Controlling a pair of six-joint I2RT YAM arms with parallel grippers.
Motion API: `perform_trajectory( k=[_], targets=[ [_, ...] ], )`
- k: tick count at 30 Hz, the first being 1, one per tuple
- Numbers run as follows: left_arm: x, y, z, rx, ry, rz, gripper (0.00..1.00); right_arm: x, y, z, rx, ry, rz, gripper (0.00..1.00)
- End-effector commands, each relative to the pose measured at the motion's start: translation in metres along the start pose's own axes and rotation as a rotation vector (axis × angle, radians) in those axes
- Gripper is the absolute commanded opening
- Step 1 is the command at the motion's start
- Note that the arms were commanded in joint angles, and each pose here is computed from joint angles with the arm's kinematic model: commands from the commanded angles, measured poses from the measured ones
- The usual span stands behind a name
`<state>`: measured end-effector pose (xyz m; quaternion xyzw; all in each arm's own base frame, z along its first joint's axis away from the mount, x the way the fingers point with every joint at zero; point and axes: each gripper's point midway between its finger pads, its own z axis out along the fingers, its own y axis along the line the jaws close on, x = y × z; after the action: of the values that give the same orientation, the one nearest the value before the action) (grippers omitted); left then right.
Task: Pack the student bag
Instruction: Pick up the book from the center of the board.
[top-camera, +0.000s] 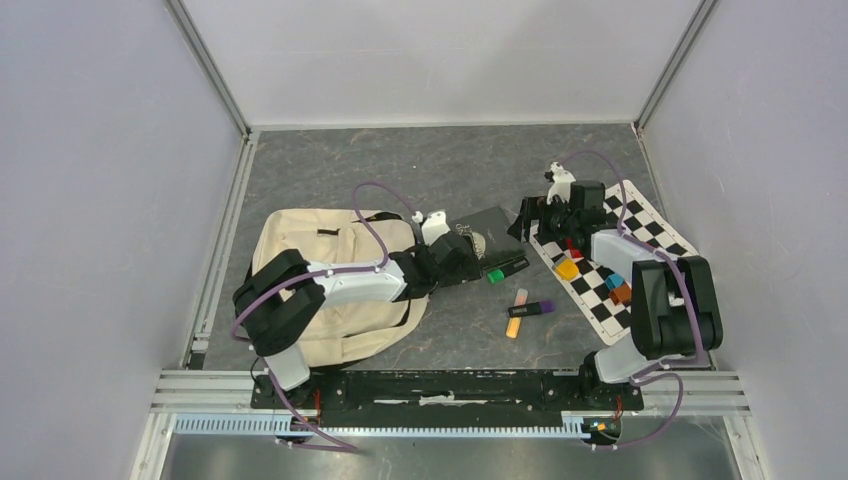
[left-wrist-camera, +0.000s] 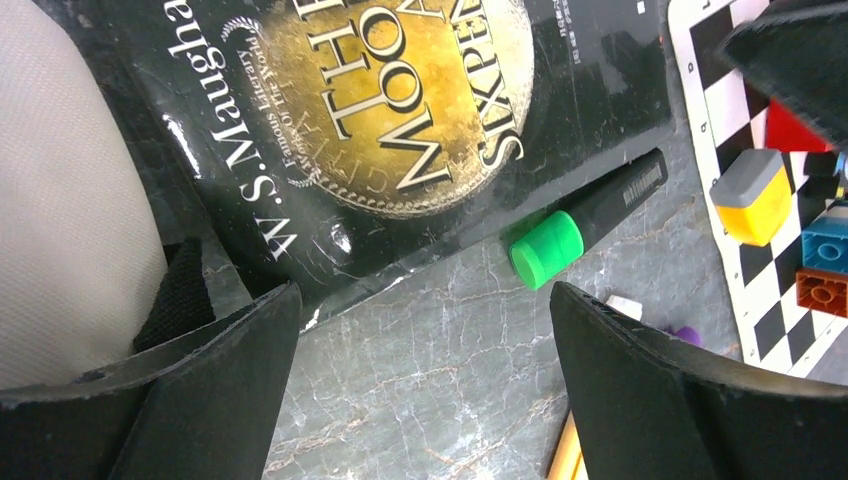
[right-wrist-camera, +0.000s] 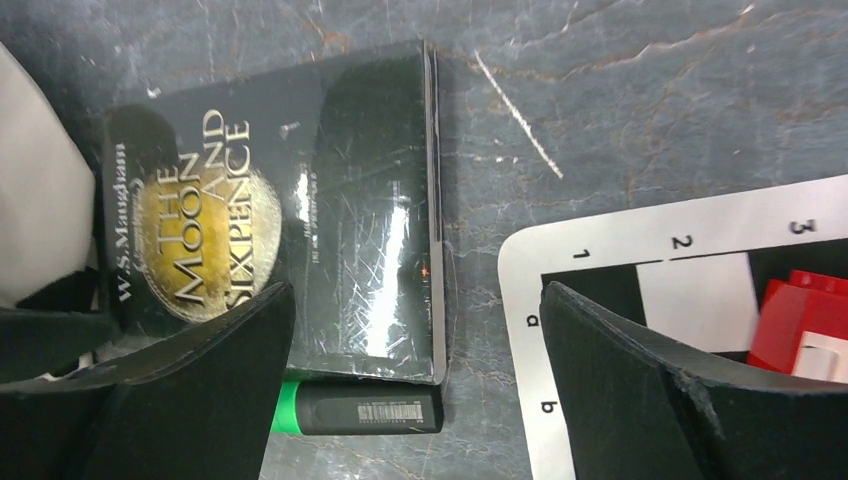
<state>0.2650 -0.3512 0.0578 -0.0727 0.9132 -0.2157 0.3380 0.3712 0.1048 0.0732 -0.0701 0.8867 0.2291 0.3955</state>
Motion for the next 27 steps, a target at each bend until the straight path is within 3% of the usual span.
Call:
perform_trajectory(
  k=[1, 16, 27],
  targets=[
    [-0.007, 0.025, 0.010, -0.073, -0.040, -0.079, 1.00, -0.008, 0.004, 0.011, -0.066, 0.014, -0.060, 0.95],
    [-0.009, 0.066, -0.002, -0.209, -0.088, -0.076, 1.00, 0.016, 0.010, 0.026, -0.150, 0.096, -0.010, 0.91],
    [-0.011, 0.048, 0.018, -0.142, -0.062, -0.066, 1.00, 0.028, 0.020, 0.033, -0.222, 0.140, 0.007, 0.89]
  ],
)
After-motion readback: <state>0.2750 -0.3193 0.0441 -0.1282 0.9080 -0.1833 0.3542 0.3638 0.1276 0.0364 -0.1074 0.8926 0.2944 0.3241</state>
